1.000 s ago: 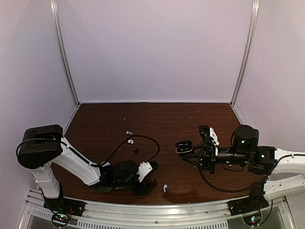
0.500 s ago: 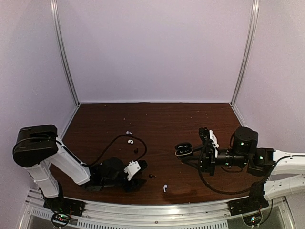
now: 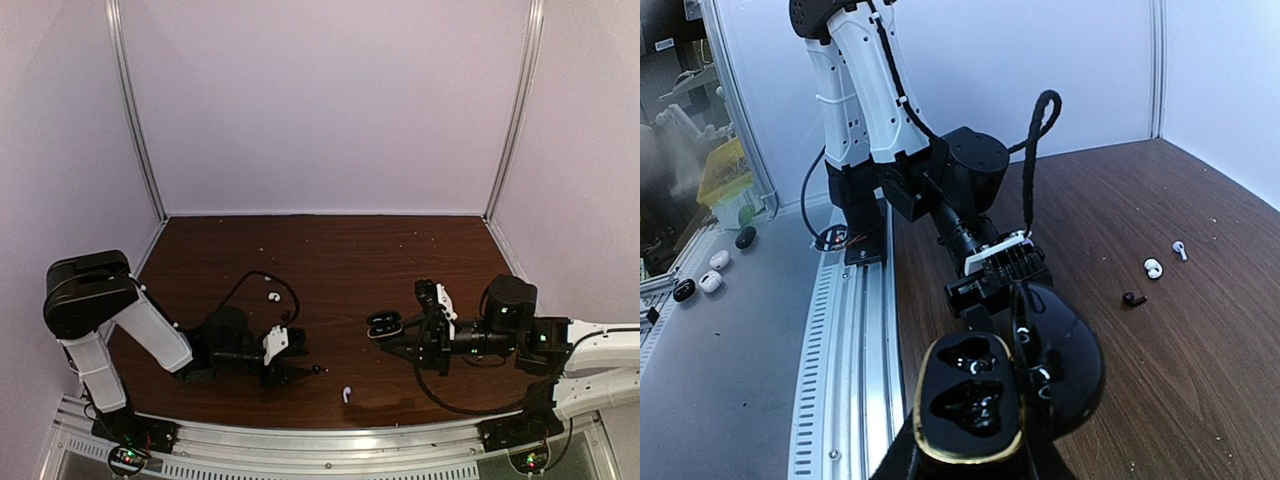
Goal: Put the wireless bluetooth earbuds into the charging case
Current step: Pick up the right earbud from the center of the board.
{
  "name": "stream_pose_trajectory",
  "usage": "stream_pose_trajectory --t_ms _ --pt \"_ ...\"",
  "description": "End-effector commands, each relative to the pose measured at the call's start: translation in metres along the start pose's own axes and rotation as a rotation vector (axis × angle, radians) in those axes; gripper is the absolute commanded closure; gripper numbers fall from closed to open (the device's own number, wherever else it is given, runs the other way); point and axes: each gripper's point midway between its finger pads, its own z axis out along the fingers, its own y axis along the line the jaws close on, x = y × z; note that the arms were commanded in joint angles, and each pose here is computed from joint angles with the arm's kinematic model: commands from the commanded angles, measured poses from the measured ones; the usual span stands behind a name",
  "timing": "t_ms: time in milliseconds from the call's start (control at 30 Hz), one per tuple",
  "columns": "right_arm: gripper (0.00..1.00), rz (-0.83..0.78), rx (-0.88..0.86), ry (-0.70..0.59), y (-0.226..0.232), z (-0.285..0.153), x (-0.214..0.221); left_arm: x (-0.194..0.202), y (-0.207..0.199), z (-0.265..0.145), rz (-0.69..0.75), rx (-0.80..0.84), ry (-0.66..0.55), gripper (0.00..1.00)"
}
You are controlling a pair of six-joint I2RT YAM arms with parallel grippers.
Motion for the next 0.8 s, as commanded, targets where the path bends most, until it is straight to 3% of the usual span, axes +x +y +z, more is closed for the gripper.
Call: stream_pose_trajectory --t_ms 0,333,767 --pt "0.95 -0.019 -0.009 -0.047 0.002 -0.003 -0.009 -0.007 -0.001 0.01 0.066 0.038 -0.049 0.55" --pt "0.95 -0.063 -0.048 -0.076 0.012 -0.007 -0.008 0.008 0.002 0.018 0.07 0.05 -0.014 0.58" --pt "0.97 -0.272 -0.031 -0.103 0.016 -0.005 -0.013 0.017 -0.001 0.023 0.082 0.067 0.009 0.62"
